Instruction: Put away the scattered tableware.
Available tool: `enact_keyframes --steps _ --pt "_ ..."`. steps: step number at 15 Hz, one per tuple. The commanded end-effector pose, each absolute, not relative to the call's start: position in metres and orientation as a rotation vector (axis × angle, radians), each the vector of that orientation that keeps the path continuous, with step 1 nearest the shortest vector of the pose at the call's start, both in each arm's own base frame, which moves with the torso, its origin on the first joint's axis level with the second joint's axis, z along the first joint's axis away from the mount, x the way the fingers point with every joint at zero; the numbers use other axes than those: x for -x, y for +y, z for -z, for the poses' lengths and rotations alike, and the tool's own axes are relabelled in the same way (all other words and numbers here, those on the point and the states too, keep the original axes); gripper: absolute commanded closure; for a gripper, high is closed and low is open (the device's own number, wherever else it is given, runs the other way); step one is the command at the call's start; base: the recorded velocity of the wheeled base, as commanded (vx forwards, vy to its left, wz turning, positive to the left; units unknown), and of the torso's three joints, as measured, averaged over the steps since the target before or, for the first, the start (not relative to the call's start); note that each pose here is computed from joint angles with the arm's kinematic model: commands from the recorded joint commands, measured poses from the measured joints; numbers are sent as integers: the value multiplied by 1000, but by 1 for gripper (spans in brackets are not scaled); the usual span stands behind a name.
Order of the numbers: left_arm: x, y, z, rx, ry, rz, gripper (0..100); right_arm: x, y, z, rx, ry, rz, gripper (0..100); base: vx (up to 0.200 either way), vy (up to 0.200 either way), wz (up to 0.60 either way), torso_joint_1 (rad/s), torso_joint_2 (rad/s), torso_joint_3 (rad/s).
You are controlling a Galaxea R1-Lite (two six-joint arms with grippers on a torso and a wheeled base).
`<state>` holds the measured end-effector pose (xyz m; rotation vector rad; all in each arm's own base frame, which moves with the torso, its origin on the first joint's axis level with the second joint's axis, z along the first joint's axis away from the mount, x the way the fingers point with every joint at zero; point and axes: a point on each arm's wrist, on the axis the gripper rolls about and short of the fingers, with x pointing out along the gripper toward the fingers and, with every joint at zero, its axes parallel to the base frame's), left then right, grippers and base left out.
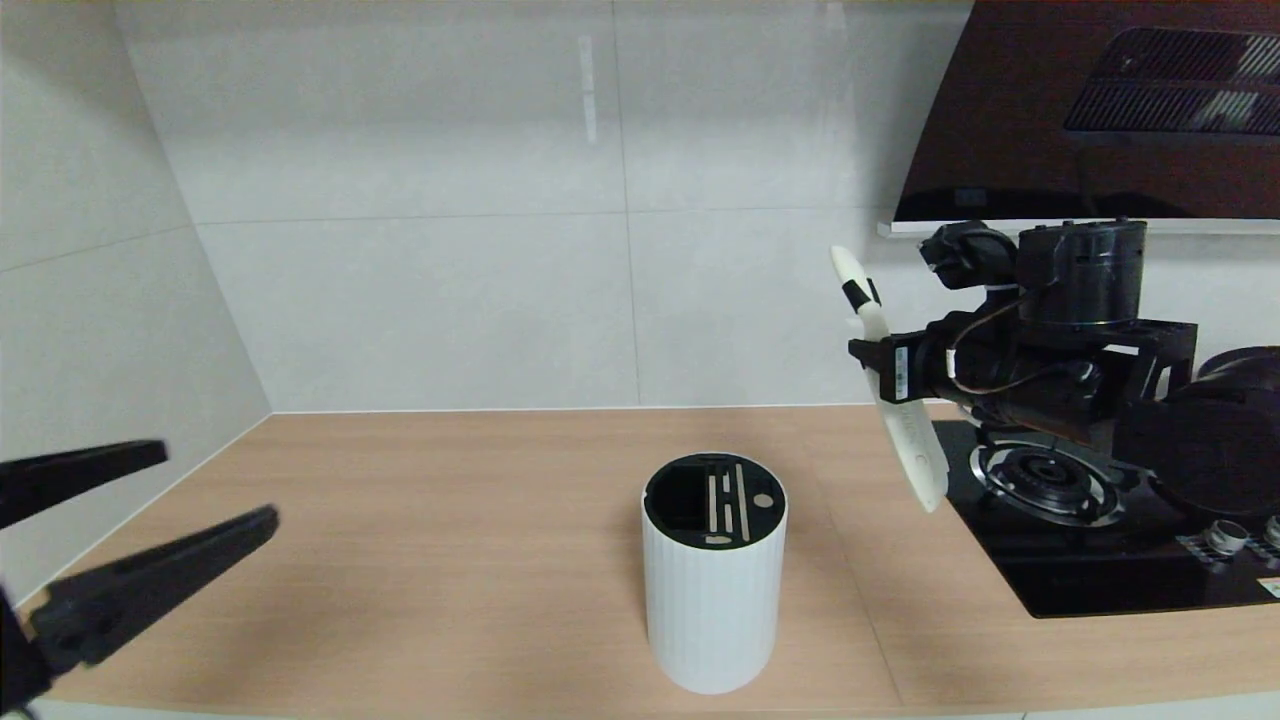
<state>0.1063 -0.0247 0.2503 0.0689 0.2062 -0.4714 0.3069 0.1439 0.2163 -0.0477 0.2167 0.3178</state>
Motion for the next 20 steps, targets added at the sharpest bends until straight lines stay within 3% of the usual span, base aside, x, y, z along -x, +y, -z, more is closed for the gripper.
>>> enact_keyframes --steps 1,4,5,6,8,10,12,16,20 --pt "-186 -83 -238 57 308 686 0 -299 153 -219 53 208 -350 100 0 0 0 0 0 0" --pt "-215 -110 -232 301 289 725 0 -283 165 -218 79 204 -403 100 0 0 0 0 0 0" --pt "-219 -112 -230 325 284 724 0 -280 168 -219 78 201 -415 100 0 0 0 0 0 0" --pt "-242 -123 -221 398 249 733 0 -266 179 -225 72 188 -465 100 0 0 0 0 0 0" --pt "-249 -135 -209 420 192 762 0 -242 192 -227 75 180 -543 100 0 0 0 0 0 0" --pt "-243 -143 -209 503 229 817 0 -226 202 -225 69 190 -585 100 0 0 0 0 0 0" --pt "-234 -146 -214 637 291 893 0 -211 216 -222 65 202 -629 100 0 0 0 0 0 0" --pt "-225 -161 -201 664 310 1001 0 -197 229 -220 62 209 -657 100 0 0 0 0 0 0" --pt "-223 -169 -185 616 253 1047 0 -188 236 -220 46 213 -681 100 0 0 0 0 0 0"
